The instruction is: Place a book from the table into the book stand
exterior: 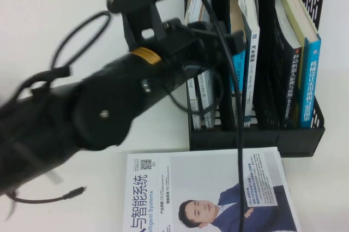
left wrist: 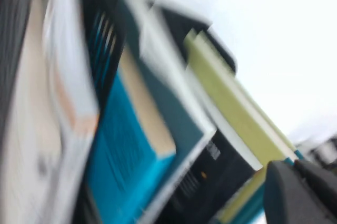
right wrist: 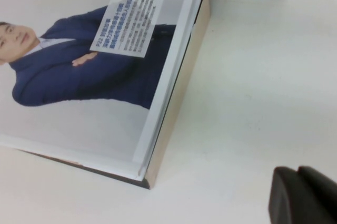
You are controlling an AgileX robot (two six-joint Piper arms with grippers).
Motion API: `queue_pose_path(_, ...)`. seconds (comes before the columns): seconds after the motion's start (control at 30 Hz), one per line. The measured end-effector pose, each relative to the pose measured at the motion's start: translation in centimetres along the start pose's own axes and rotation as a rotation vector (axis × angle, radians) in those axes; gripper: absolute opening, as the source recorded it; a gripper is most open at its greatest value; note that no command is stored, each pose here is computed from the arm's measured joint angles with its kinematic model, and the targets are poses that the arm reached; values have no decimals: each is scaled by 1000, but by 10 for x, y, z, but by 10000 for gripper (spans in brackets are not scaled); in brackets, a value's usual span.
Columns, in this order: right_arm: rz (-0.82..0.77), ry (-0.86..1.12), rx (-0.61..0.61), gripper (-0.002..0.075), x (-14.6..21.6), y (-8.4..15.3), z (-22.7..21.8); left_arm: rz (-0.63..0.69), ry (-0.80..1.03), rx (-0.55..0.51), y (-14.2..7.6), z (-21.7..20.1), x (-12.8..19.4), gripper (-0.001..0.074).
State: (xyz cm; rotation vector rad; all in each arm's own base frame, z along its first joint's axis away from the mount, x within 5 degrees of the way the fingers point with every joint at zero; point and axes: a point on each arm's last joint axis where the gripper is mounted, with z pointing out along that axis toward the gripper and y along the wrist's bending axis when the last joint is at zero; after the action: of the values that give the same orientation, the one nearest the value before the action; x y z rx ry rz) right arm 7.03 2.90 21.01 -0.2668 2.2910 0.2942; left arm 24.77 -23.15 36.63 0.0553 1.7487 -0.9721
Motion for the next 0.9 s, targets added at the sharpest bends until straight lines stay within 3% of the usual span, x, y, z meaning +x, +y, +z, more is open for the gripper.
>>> queue_pose_path(0.17, 2, 0, -1, 5, 0, 0, 0, 360, -13, 23, -5, -35, -14, -1)
queue_pose_path(0.37, 2, 0, -1, 5, 0, 0, 0, 512, -41, -31, 17, -89, -29, -1)
queue_pose_path(0.63, 2, 0, -1, 5, 0, 0, 0, 511, -50, -170, 64, -171, -8, -1)
queue_pose_path(0.77, 2, 0, -1, 5, 0, 0, 0, 460, -100, -271, 91, -210, 20, -1)
queue_pose_path(0.9, 2, 0, -1, 5, 0, 0, 0, 493, -173, -376, 112, -244, 51, -1)
